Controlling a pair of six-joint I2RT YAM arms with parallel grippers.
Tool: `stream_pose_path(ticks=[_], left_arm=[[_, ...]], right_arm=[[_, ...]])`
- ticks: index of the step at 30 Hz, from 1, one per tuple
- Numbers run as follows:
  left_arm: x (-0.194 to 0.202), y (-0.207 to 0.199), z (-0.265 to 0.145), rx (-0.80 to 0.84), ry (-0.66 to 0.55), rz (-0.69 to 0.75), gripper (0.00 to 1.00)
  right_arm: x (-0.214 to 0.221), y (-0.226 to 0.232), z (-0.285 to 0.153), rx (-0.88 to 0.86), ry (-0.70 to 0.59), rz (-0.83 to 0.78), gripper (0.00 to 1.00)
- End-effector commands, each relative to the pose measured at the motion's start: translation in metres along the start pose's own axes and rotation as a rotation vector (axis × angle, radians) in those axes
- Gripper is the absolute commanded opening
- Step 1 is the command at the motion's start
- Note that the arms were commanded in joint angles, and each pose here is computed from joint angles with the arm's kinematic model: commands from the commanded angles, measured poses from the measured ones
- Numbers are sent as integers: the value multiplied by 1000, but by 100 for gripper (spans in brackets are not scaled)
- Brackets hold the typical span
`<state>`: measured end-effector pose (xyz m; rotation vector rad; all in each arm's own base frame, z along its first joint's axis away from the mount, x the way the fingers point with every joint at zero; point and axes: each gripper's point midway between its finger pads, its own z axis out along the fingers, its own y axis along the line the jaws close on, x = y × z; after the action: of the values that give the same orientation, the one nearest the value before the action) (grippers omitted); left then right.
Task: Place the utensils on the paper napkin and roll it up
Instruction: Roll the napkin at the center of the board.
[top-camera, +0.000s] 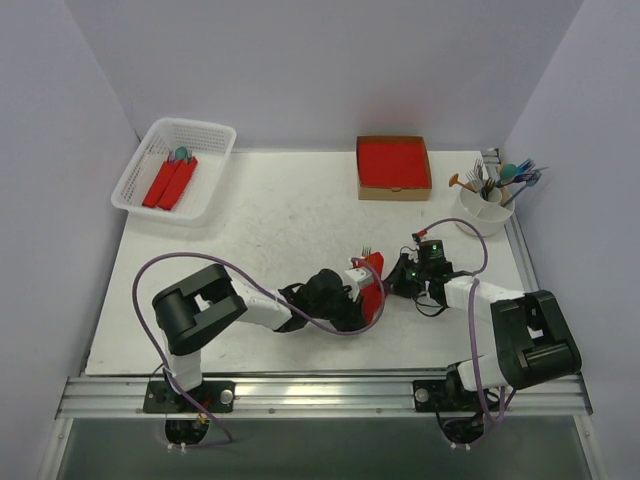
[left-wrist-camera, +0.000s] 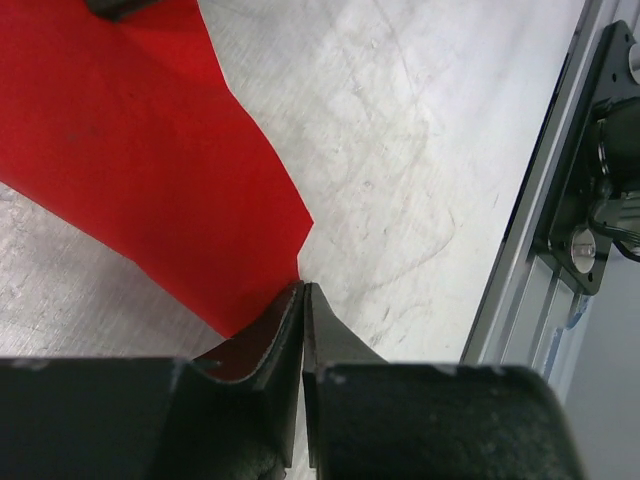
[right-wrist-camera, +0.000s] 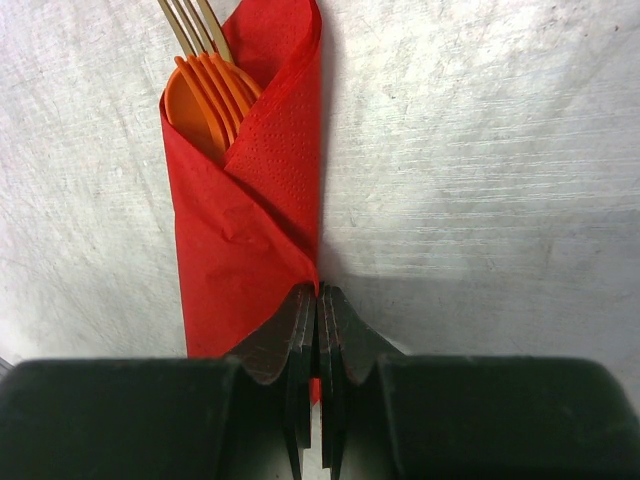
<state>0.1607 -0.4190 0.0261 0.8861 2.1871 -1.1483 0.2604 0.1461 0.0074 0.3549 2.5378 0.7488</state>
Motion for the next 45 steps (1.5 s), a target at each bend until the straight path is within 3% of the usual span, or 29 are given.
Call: stream_pose_path(ticks=[1,8,17,28,45], left_arm=[[2,5,4,-11,-39,-14,12],[8,-2,1,-14,-33,-1,11],[-56,-39,-26,7,-122,74,16],[-75,-14,-8,-21,-138,84,18],[8,13,5,-59,-21,1,13]], right_arm=[[7,-16,2,74,22,2,0],[4,-14,2,73,18,-1,0],[3,-13,1,77,17,-6,0],[4,-13,0,73,18,-5,0],[5,-16,3,83,23,-5,0]])
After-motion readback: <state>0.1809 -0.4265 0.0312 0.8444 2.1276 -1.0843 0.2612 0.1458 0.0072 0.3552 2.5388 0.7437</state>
